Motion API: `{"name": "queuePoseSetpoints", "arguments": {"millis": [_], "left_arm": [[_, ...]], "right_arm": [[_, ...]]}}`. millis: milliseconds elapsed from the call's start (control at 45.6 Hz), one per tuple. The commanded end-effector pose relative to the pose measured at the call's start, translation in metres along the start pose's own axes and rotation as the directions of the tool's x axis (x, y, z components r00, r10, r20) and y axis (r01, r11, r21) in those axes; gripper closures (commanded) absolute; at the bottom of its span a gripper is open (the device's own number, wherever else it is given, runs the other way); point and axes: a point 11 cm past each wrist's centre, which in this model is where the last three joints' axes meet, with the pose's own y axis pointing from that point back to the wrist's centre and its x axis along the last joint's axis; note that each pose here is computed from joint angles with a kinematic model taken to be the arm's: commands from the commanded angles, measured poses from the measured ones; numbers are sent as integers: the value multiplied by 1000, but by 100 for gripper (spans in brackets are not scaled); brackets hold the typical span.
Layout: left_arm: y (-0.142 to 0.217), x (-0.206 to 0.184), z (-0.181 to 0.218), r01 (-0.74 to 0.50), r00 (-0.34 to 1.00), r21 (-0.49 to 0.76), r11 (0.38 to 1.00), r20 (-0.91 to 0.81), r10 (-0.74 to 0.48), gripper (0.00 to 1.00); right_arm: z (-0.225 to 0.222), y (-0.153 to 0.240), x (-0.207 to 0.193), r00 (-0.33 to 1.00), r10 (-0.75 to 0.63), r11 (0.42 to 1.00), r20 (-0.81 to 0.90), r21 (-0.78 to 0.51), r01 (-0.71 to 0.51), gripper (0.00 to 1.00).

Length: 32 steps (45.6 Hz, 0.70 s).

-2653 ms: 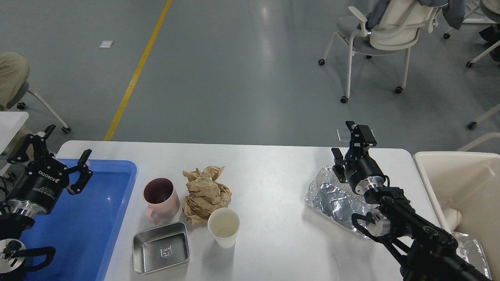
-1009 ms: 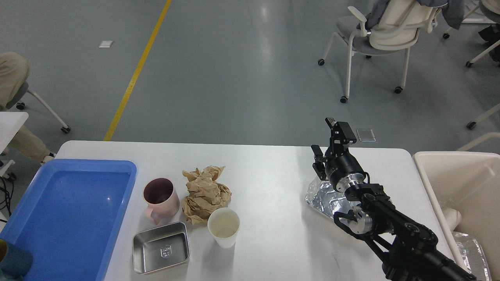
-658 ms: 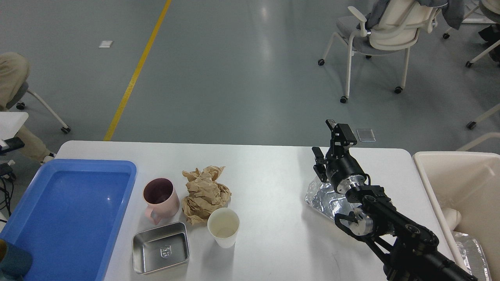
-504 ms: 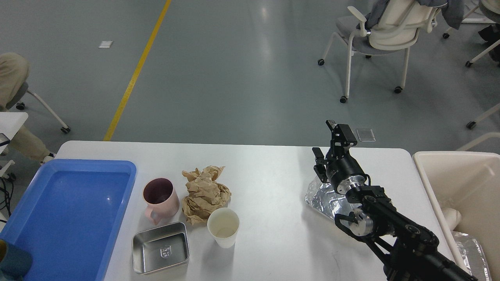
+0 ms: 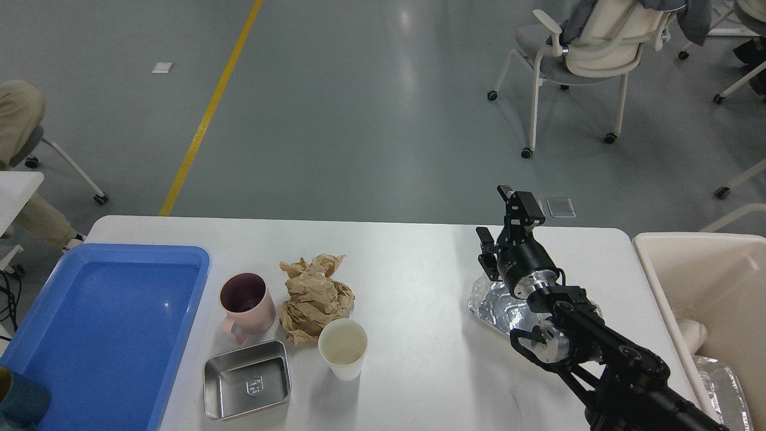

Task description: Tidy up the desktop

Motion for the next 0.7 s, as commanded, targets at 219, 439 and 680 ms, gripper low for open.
{"name": "queuePoseSetpoints", "arguments": {"millis": [219, 439, 680], "left_arm": [[-30, -10, 26, 178, 938, 118, 977, 279, -205, 3], [-68, -28, 44, 251, 806, 241, 938, 484, -340, 3], [-124, -52, 83, 291, 622, 296, 910, 664, -415, 3]], "right_arm": [[3, -3, -19, 999, -26, 1000, 35, 4, 26, 0], [2, -5, -32, 997, -49, 999, 57, 10, 49, 0], [1, -5, -36, 996, -59, 998, 63, 14, 58, 0]]}}
